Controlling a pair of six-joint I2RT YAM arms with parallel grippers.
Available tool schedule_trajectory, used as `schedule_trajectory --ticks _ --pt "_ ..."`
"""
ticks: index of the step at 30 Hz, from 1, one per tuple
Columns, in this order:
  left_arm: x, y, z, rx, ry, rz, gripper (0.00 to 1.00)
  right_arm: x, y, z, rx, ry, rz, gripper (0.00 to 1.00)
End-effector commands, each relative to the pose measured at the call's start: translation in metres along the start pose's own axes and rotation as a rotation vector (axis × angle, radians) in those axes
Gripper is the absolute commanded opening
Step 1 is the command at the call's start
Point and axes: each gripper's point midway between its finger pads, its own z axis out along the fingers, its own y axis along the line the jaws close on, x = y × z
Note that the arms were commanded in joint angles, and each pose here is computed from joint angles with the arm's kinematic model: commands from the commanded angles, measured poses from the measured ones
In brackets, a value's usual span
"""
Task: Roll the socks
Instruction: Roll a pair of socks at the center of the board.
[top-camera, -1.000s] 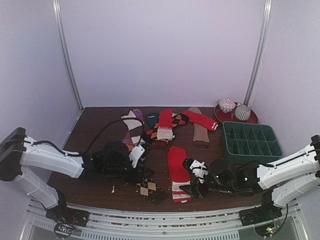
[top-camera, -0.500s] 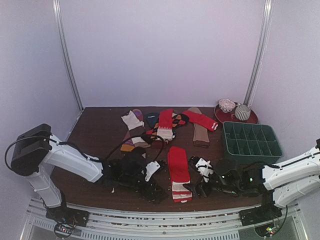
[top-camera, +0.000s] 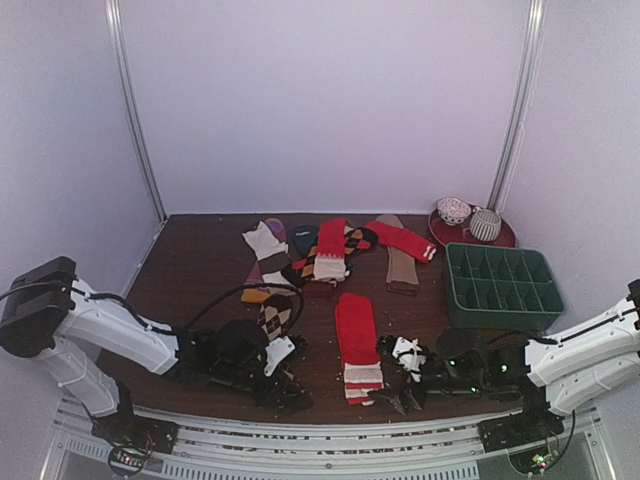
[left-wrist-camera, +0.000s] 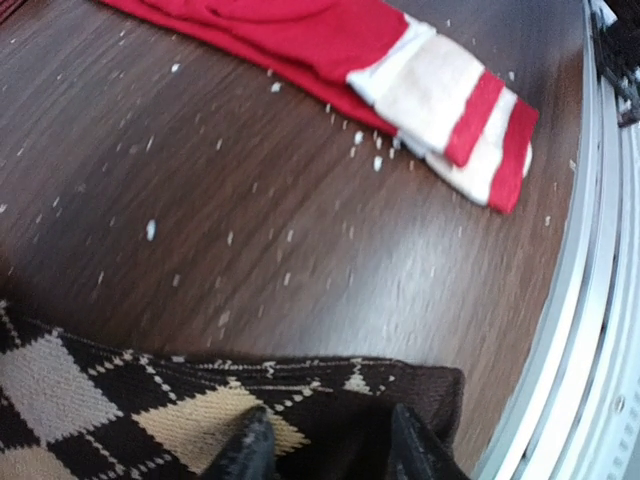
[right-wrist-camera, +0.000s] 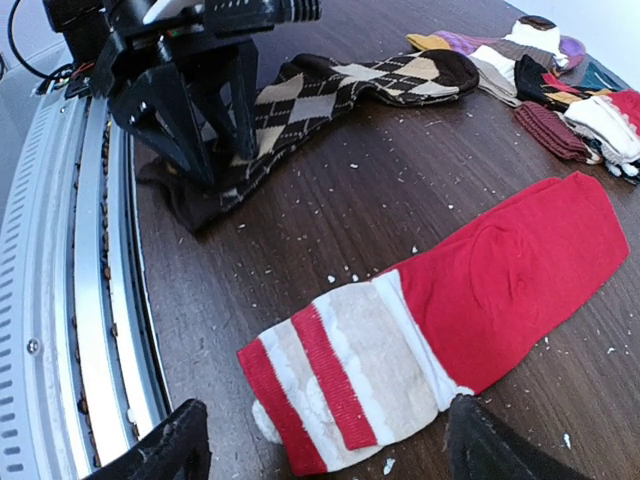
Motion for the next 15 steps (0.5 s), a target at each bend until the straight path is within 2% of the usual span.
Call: schedule_trajectory --ticks 1,4,8,12,15 --pt "0.031 0.016 -0.016 -0.089 0.096 -0.006 0.48 0.005 0.009 0.000 -0.053 -0.033 -0.054 0.82" --pt "0.004 0.011 -0.023 -0.087 0.024 0.025 0.60 0.006 -0.001 0.002 0.010 -0.023 -0.082 0.83" --pt "-0.018 0.002 -0.024 -0.065 -0.021 0.068 0.66 0.007 -0.013 0.009 0.082 0.020 -0.104 0.80" --pt "-0.024 0.000 -0.024 -0.056 -0.035 0.082 0.68 0.007 -0.016 0.017 0.097 0.047 -0.118 0.60" --pt "-0.027 -0.001 -0.027 -0.057 -0.045 0.085 0.68 0.009 -0.012 0.024 0.076 0.059 -0.127 0.53"
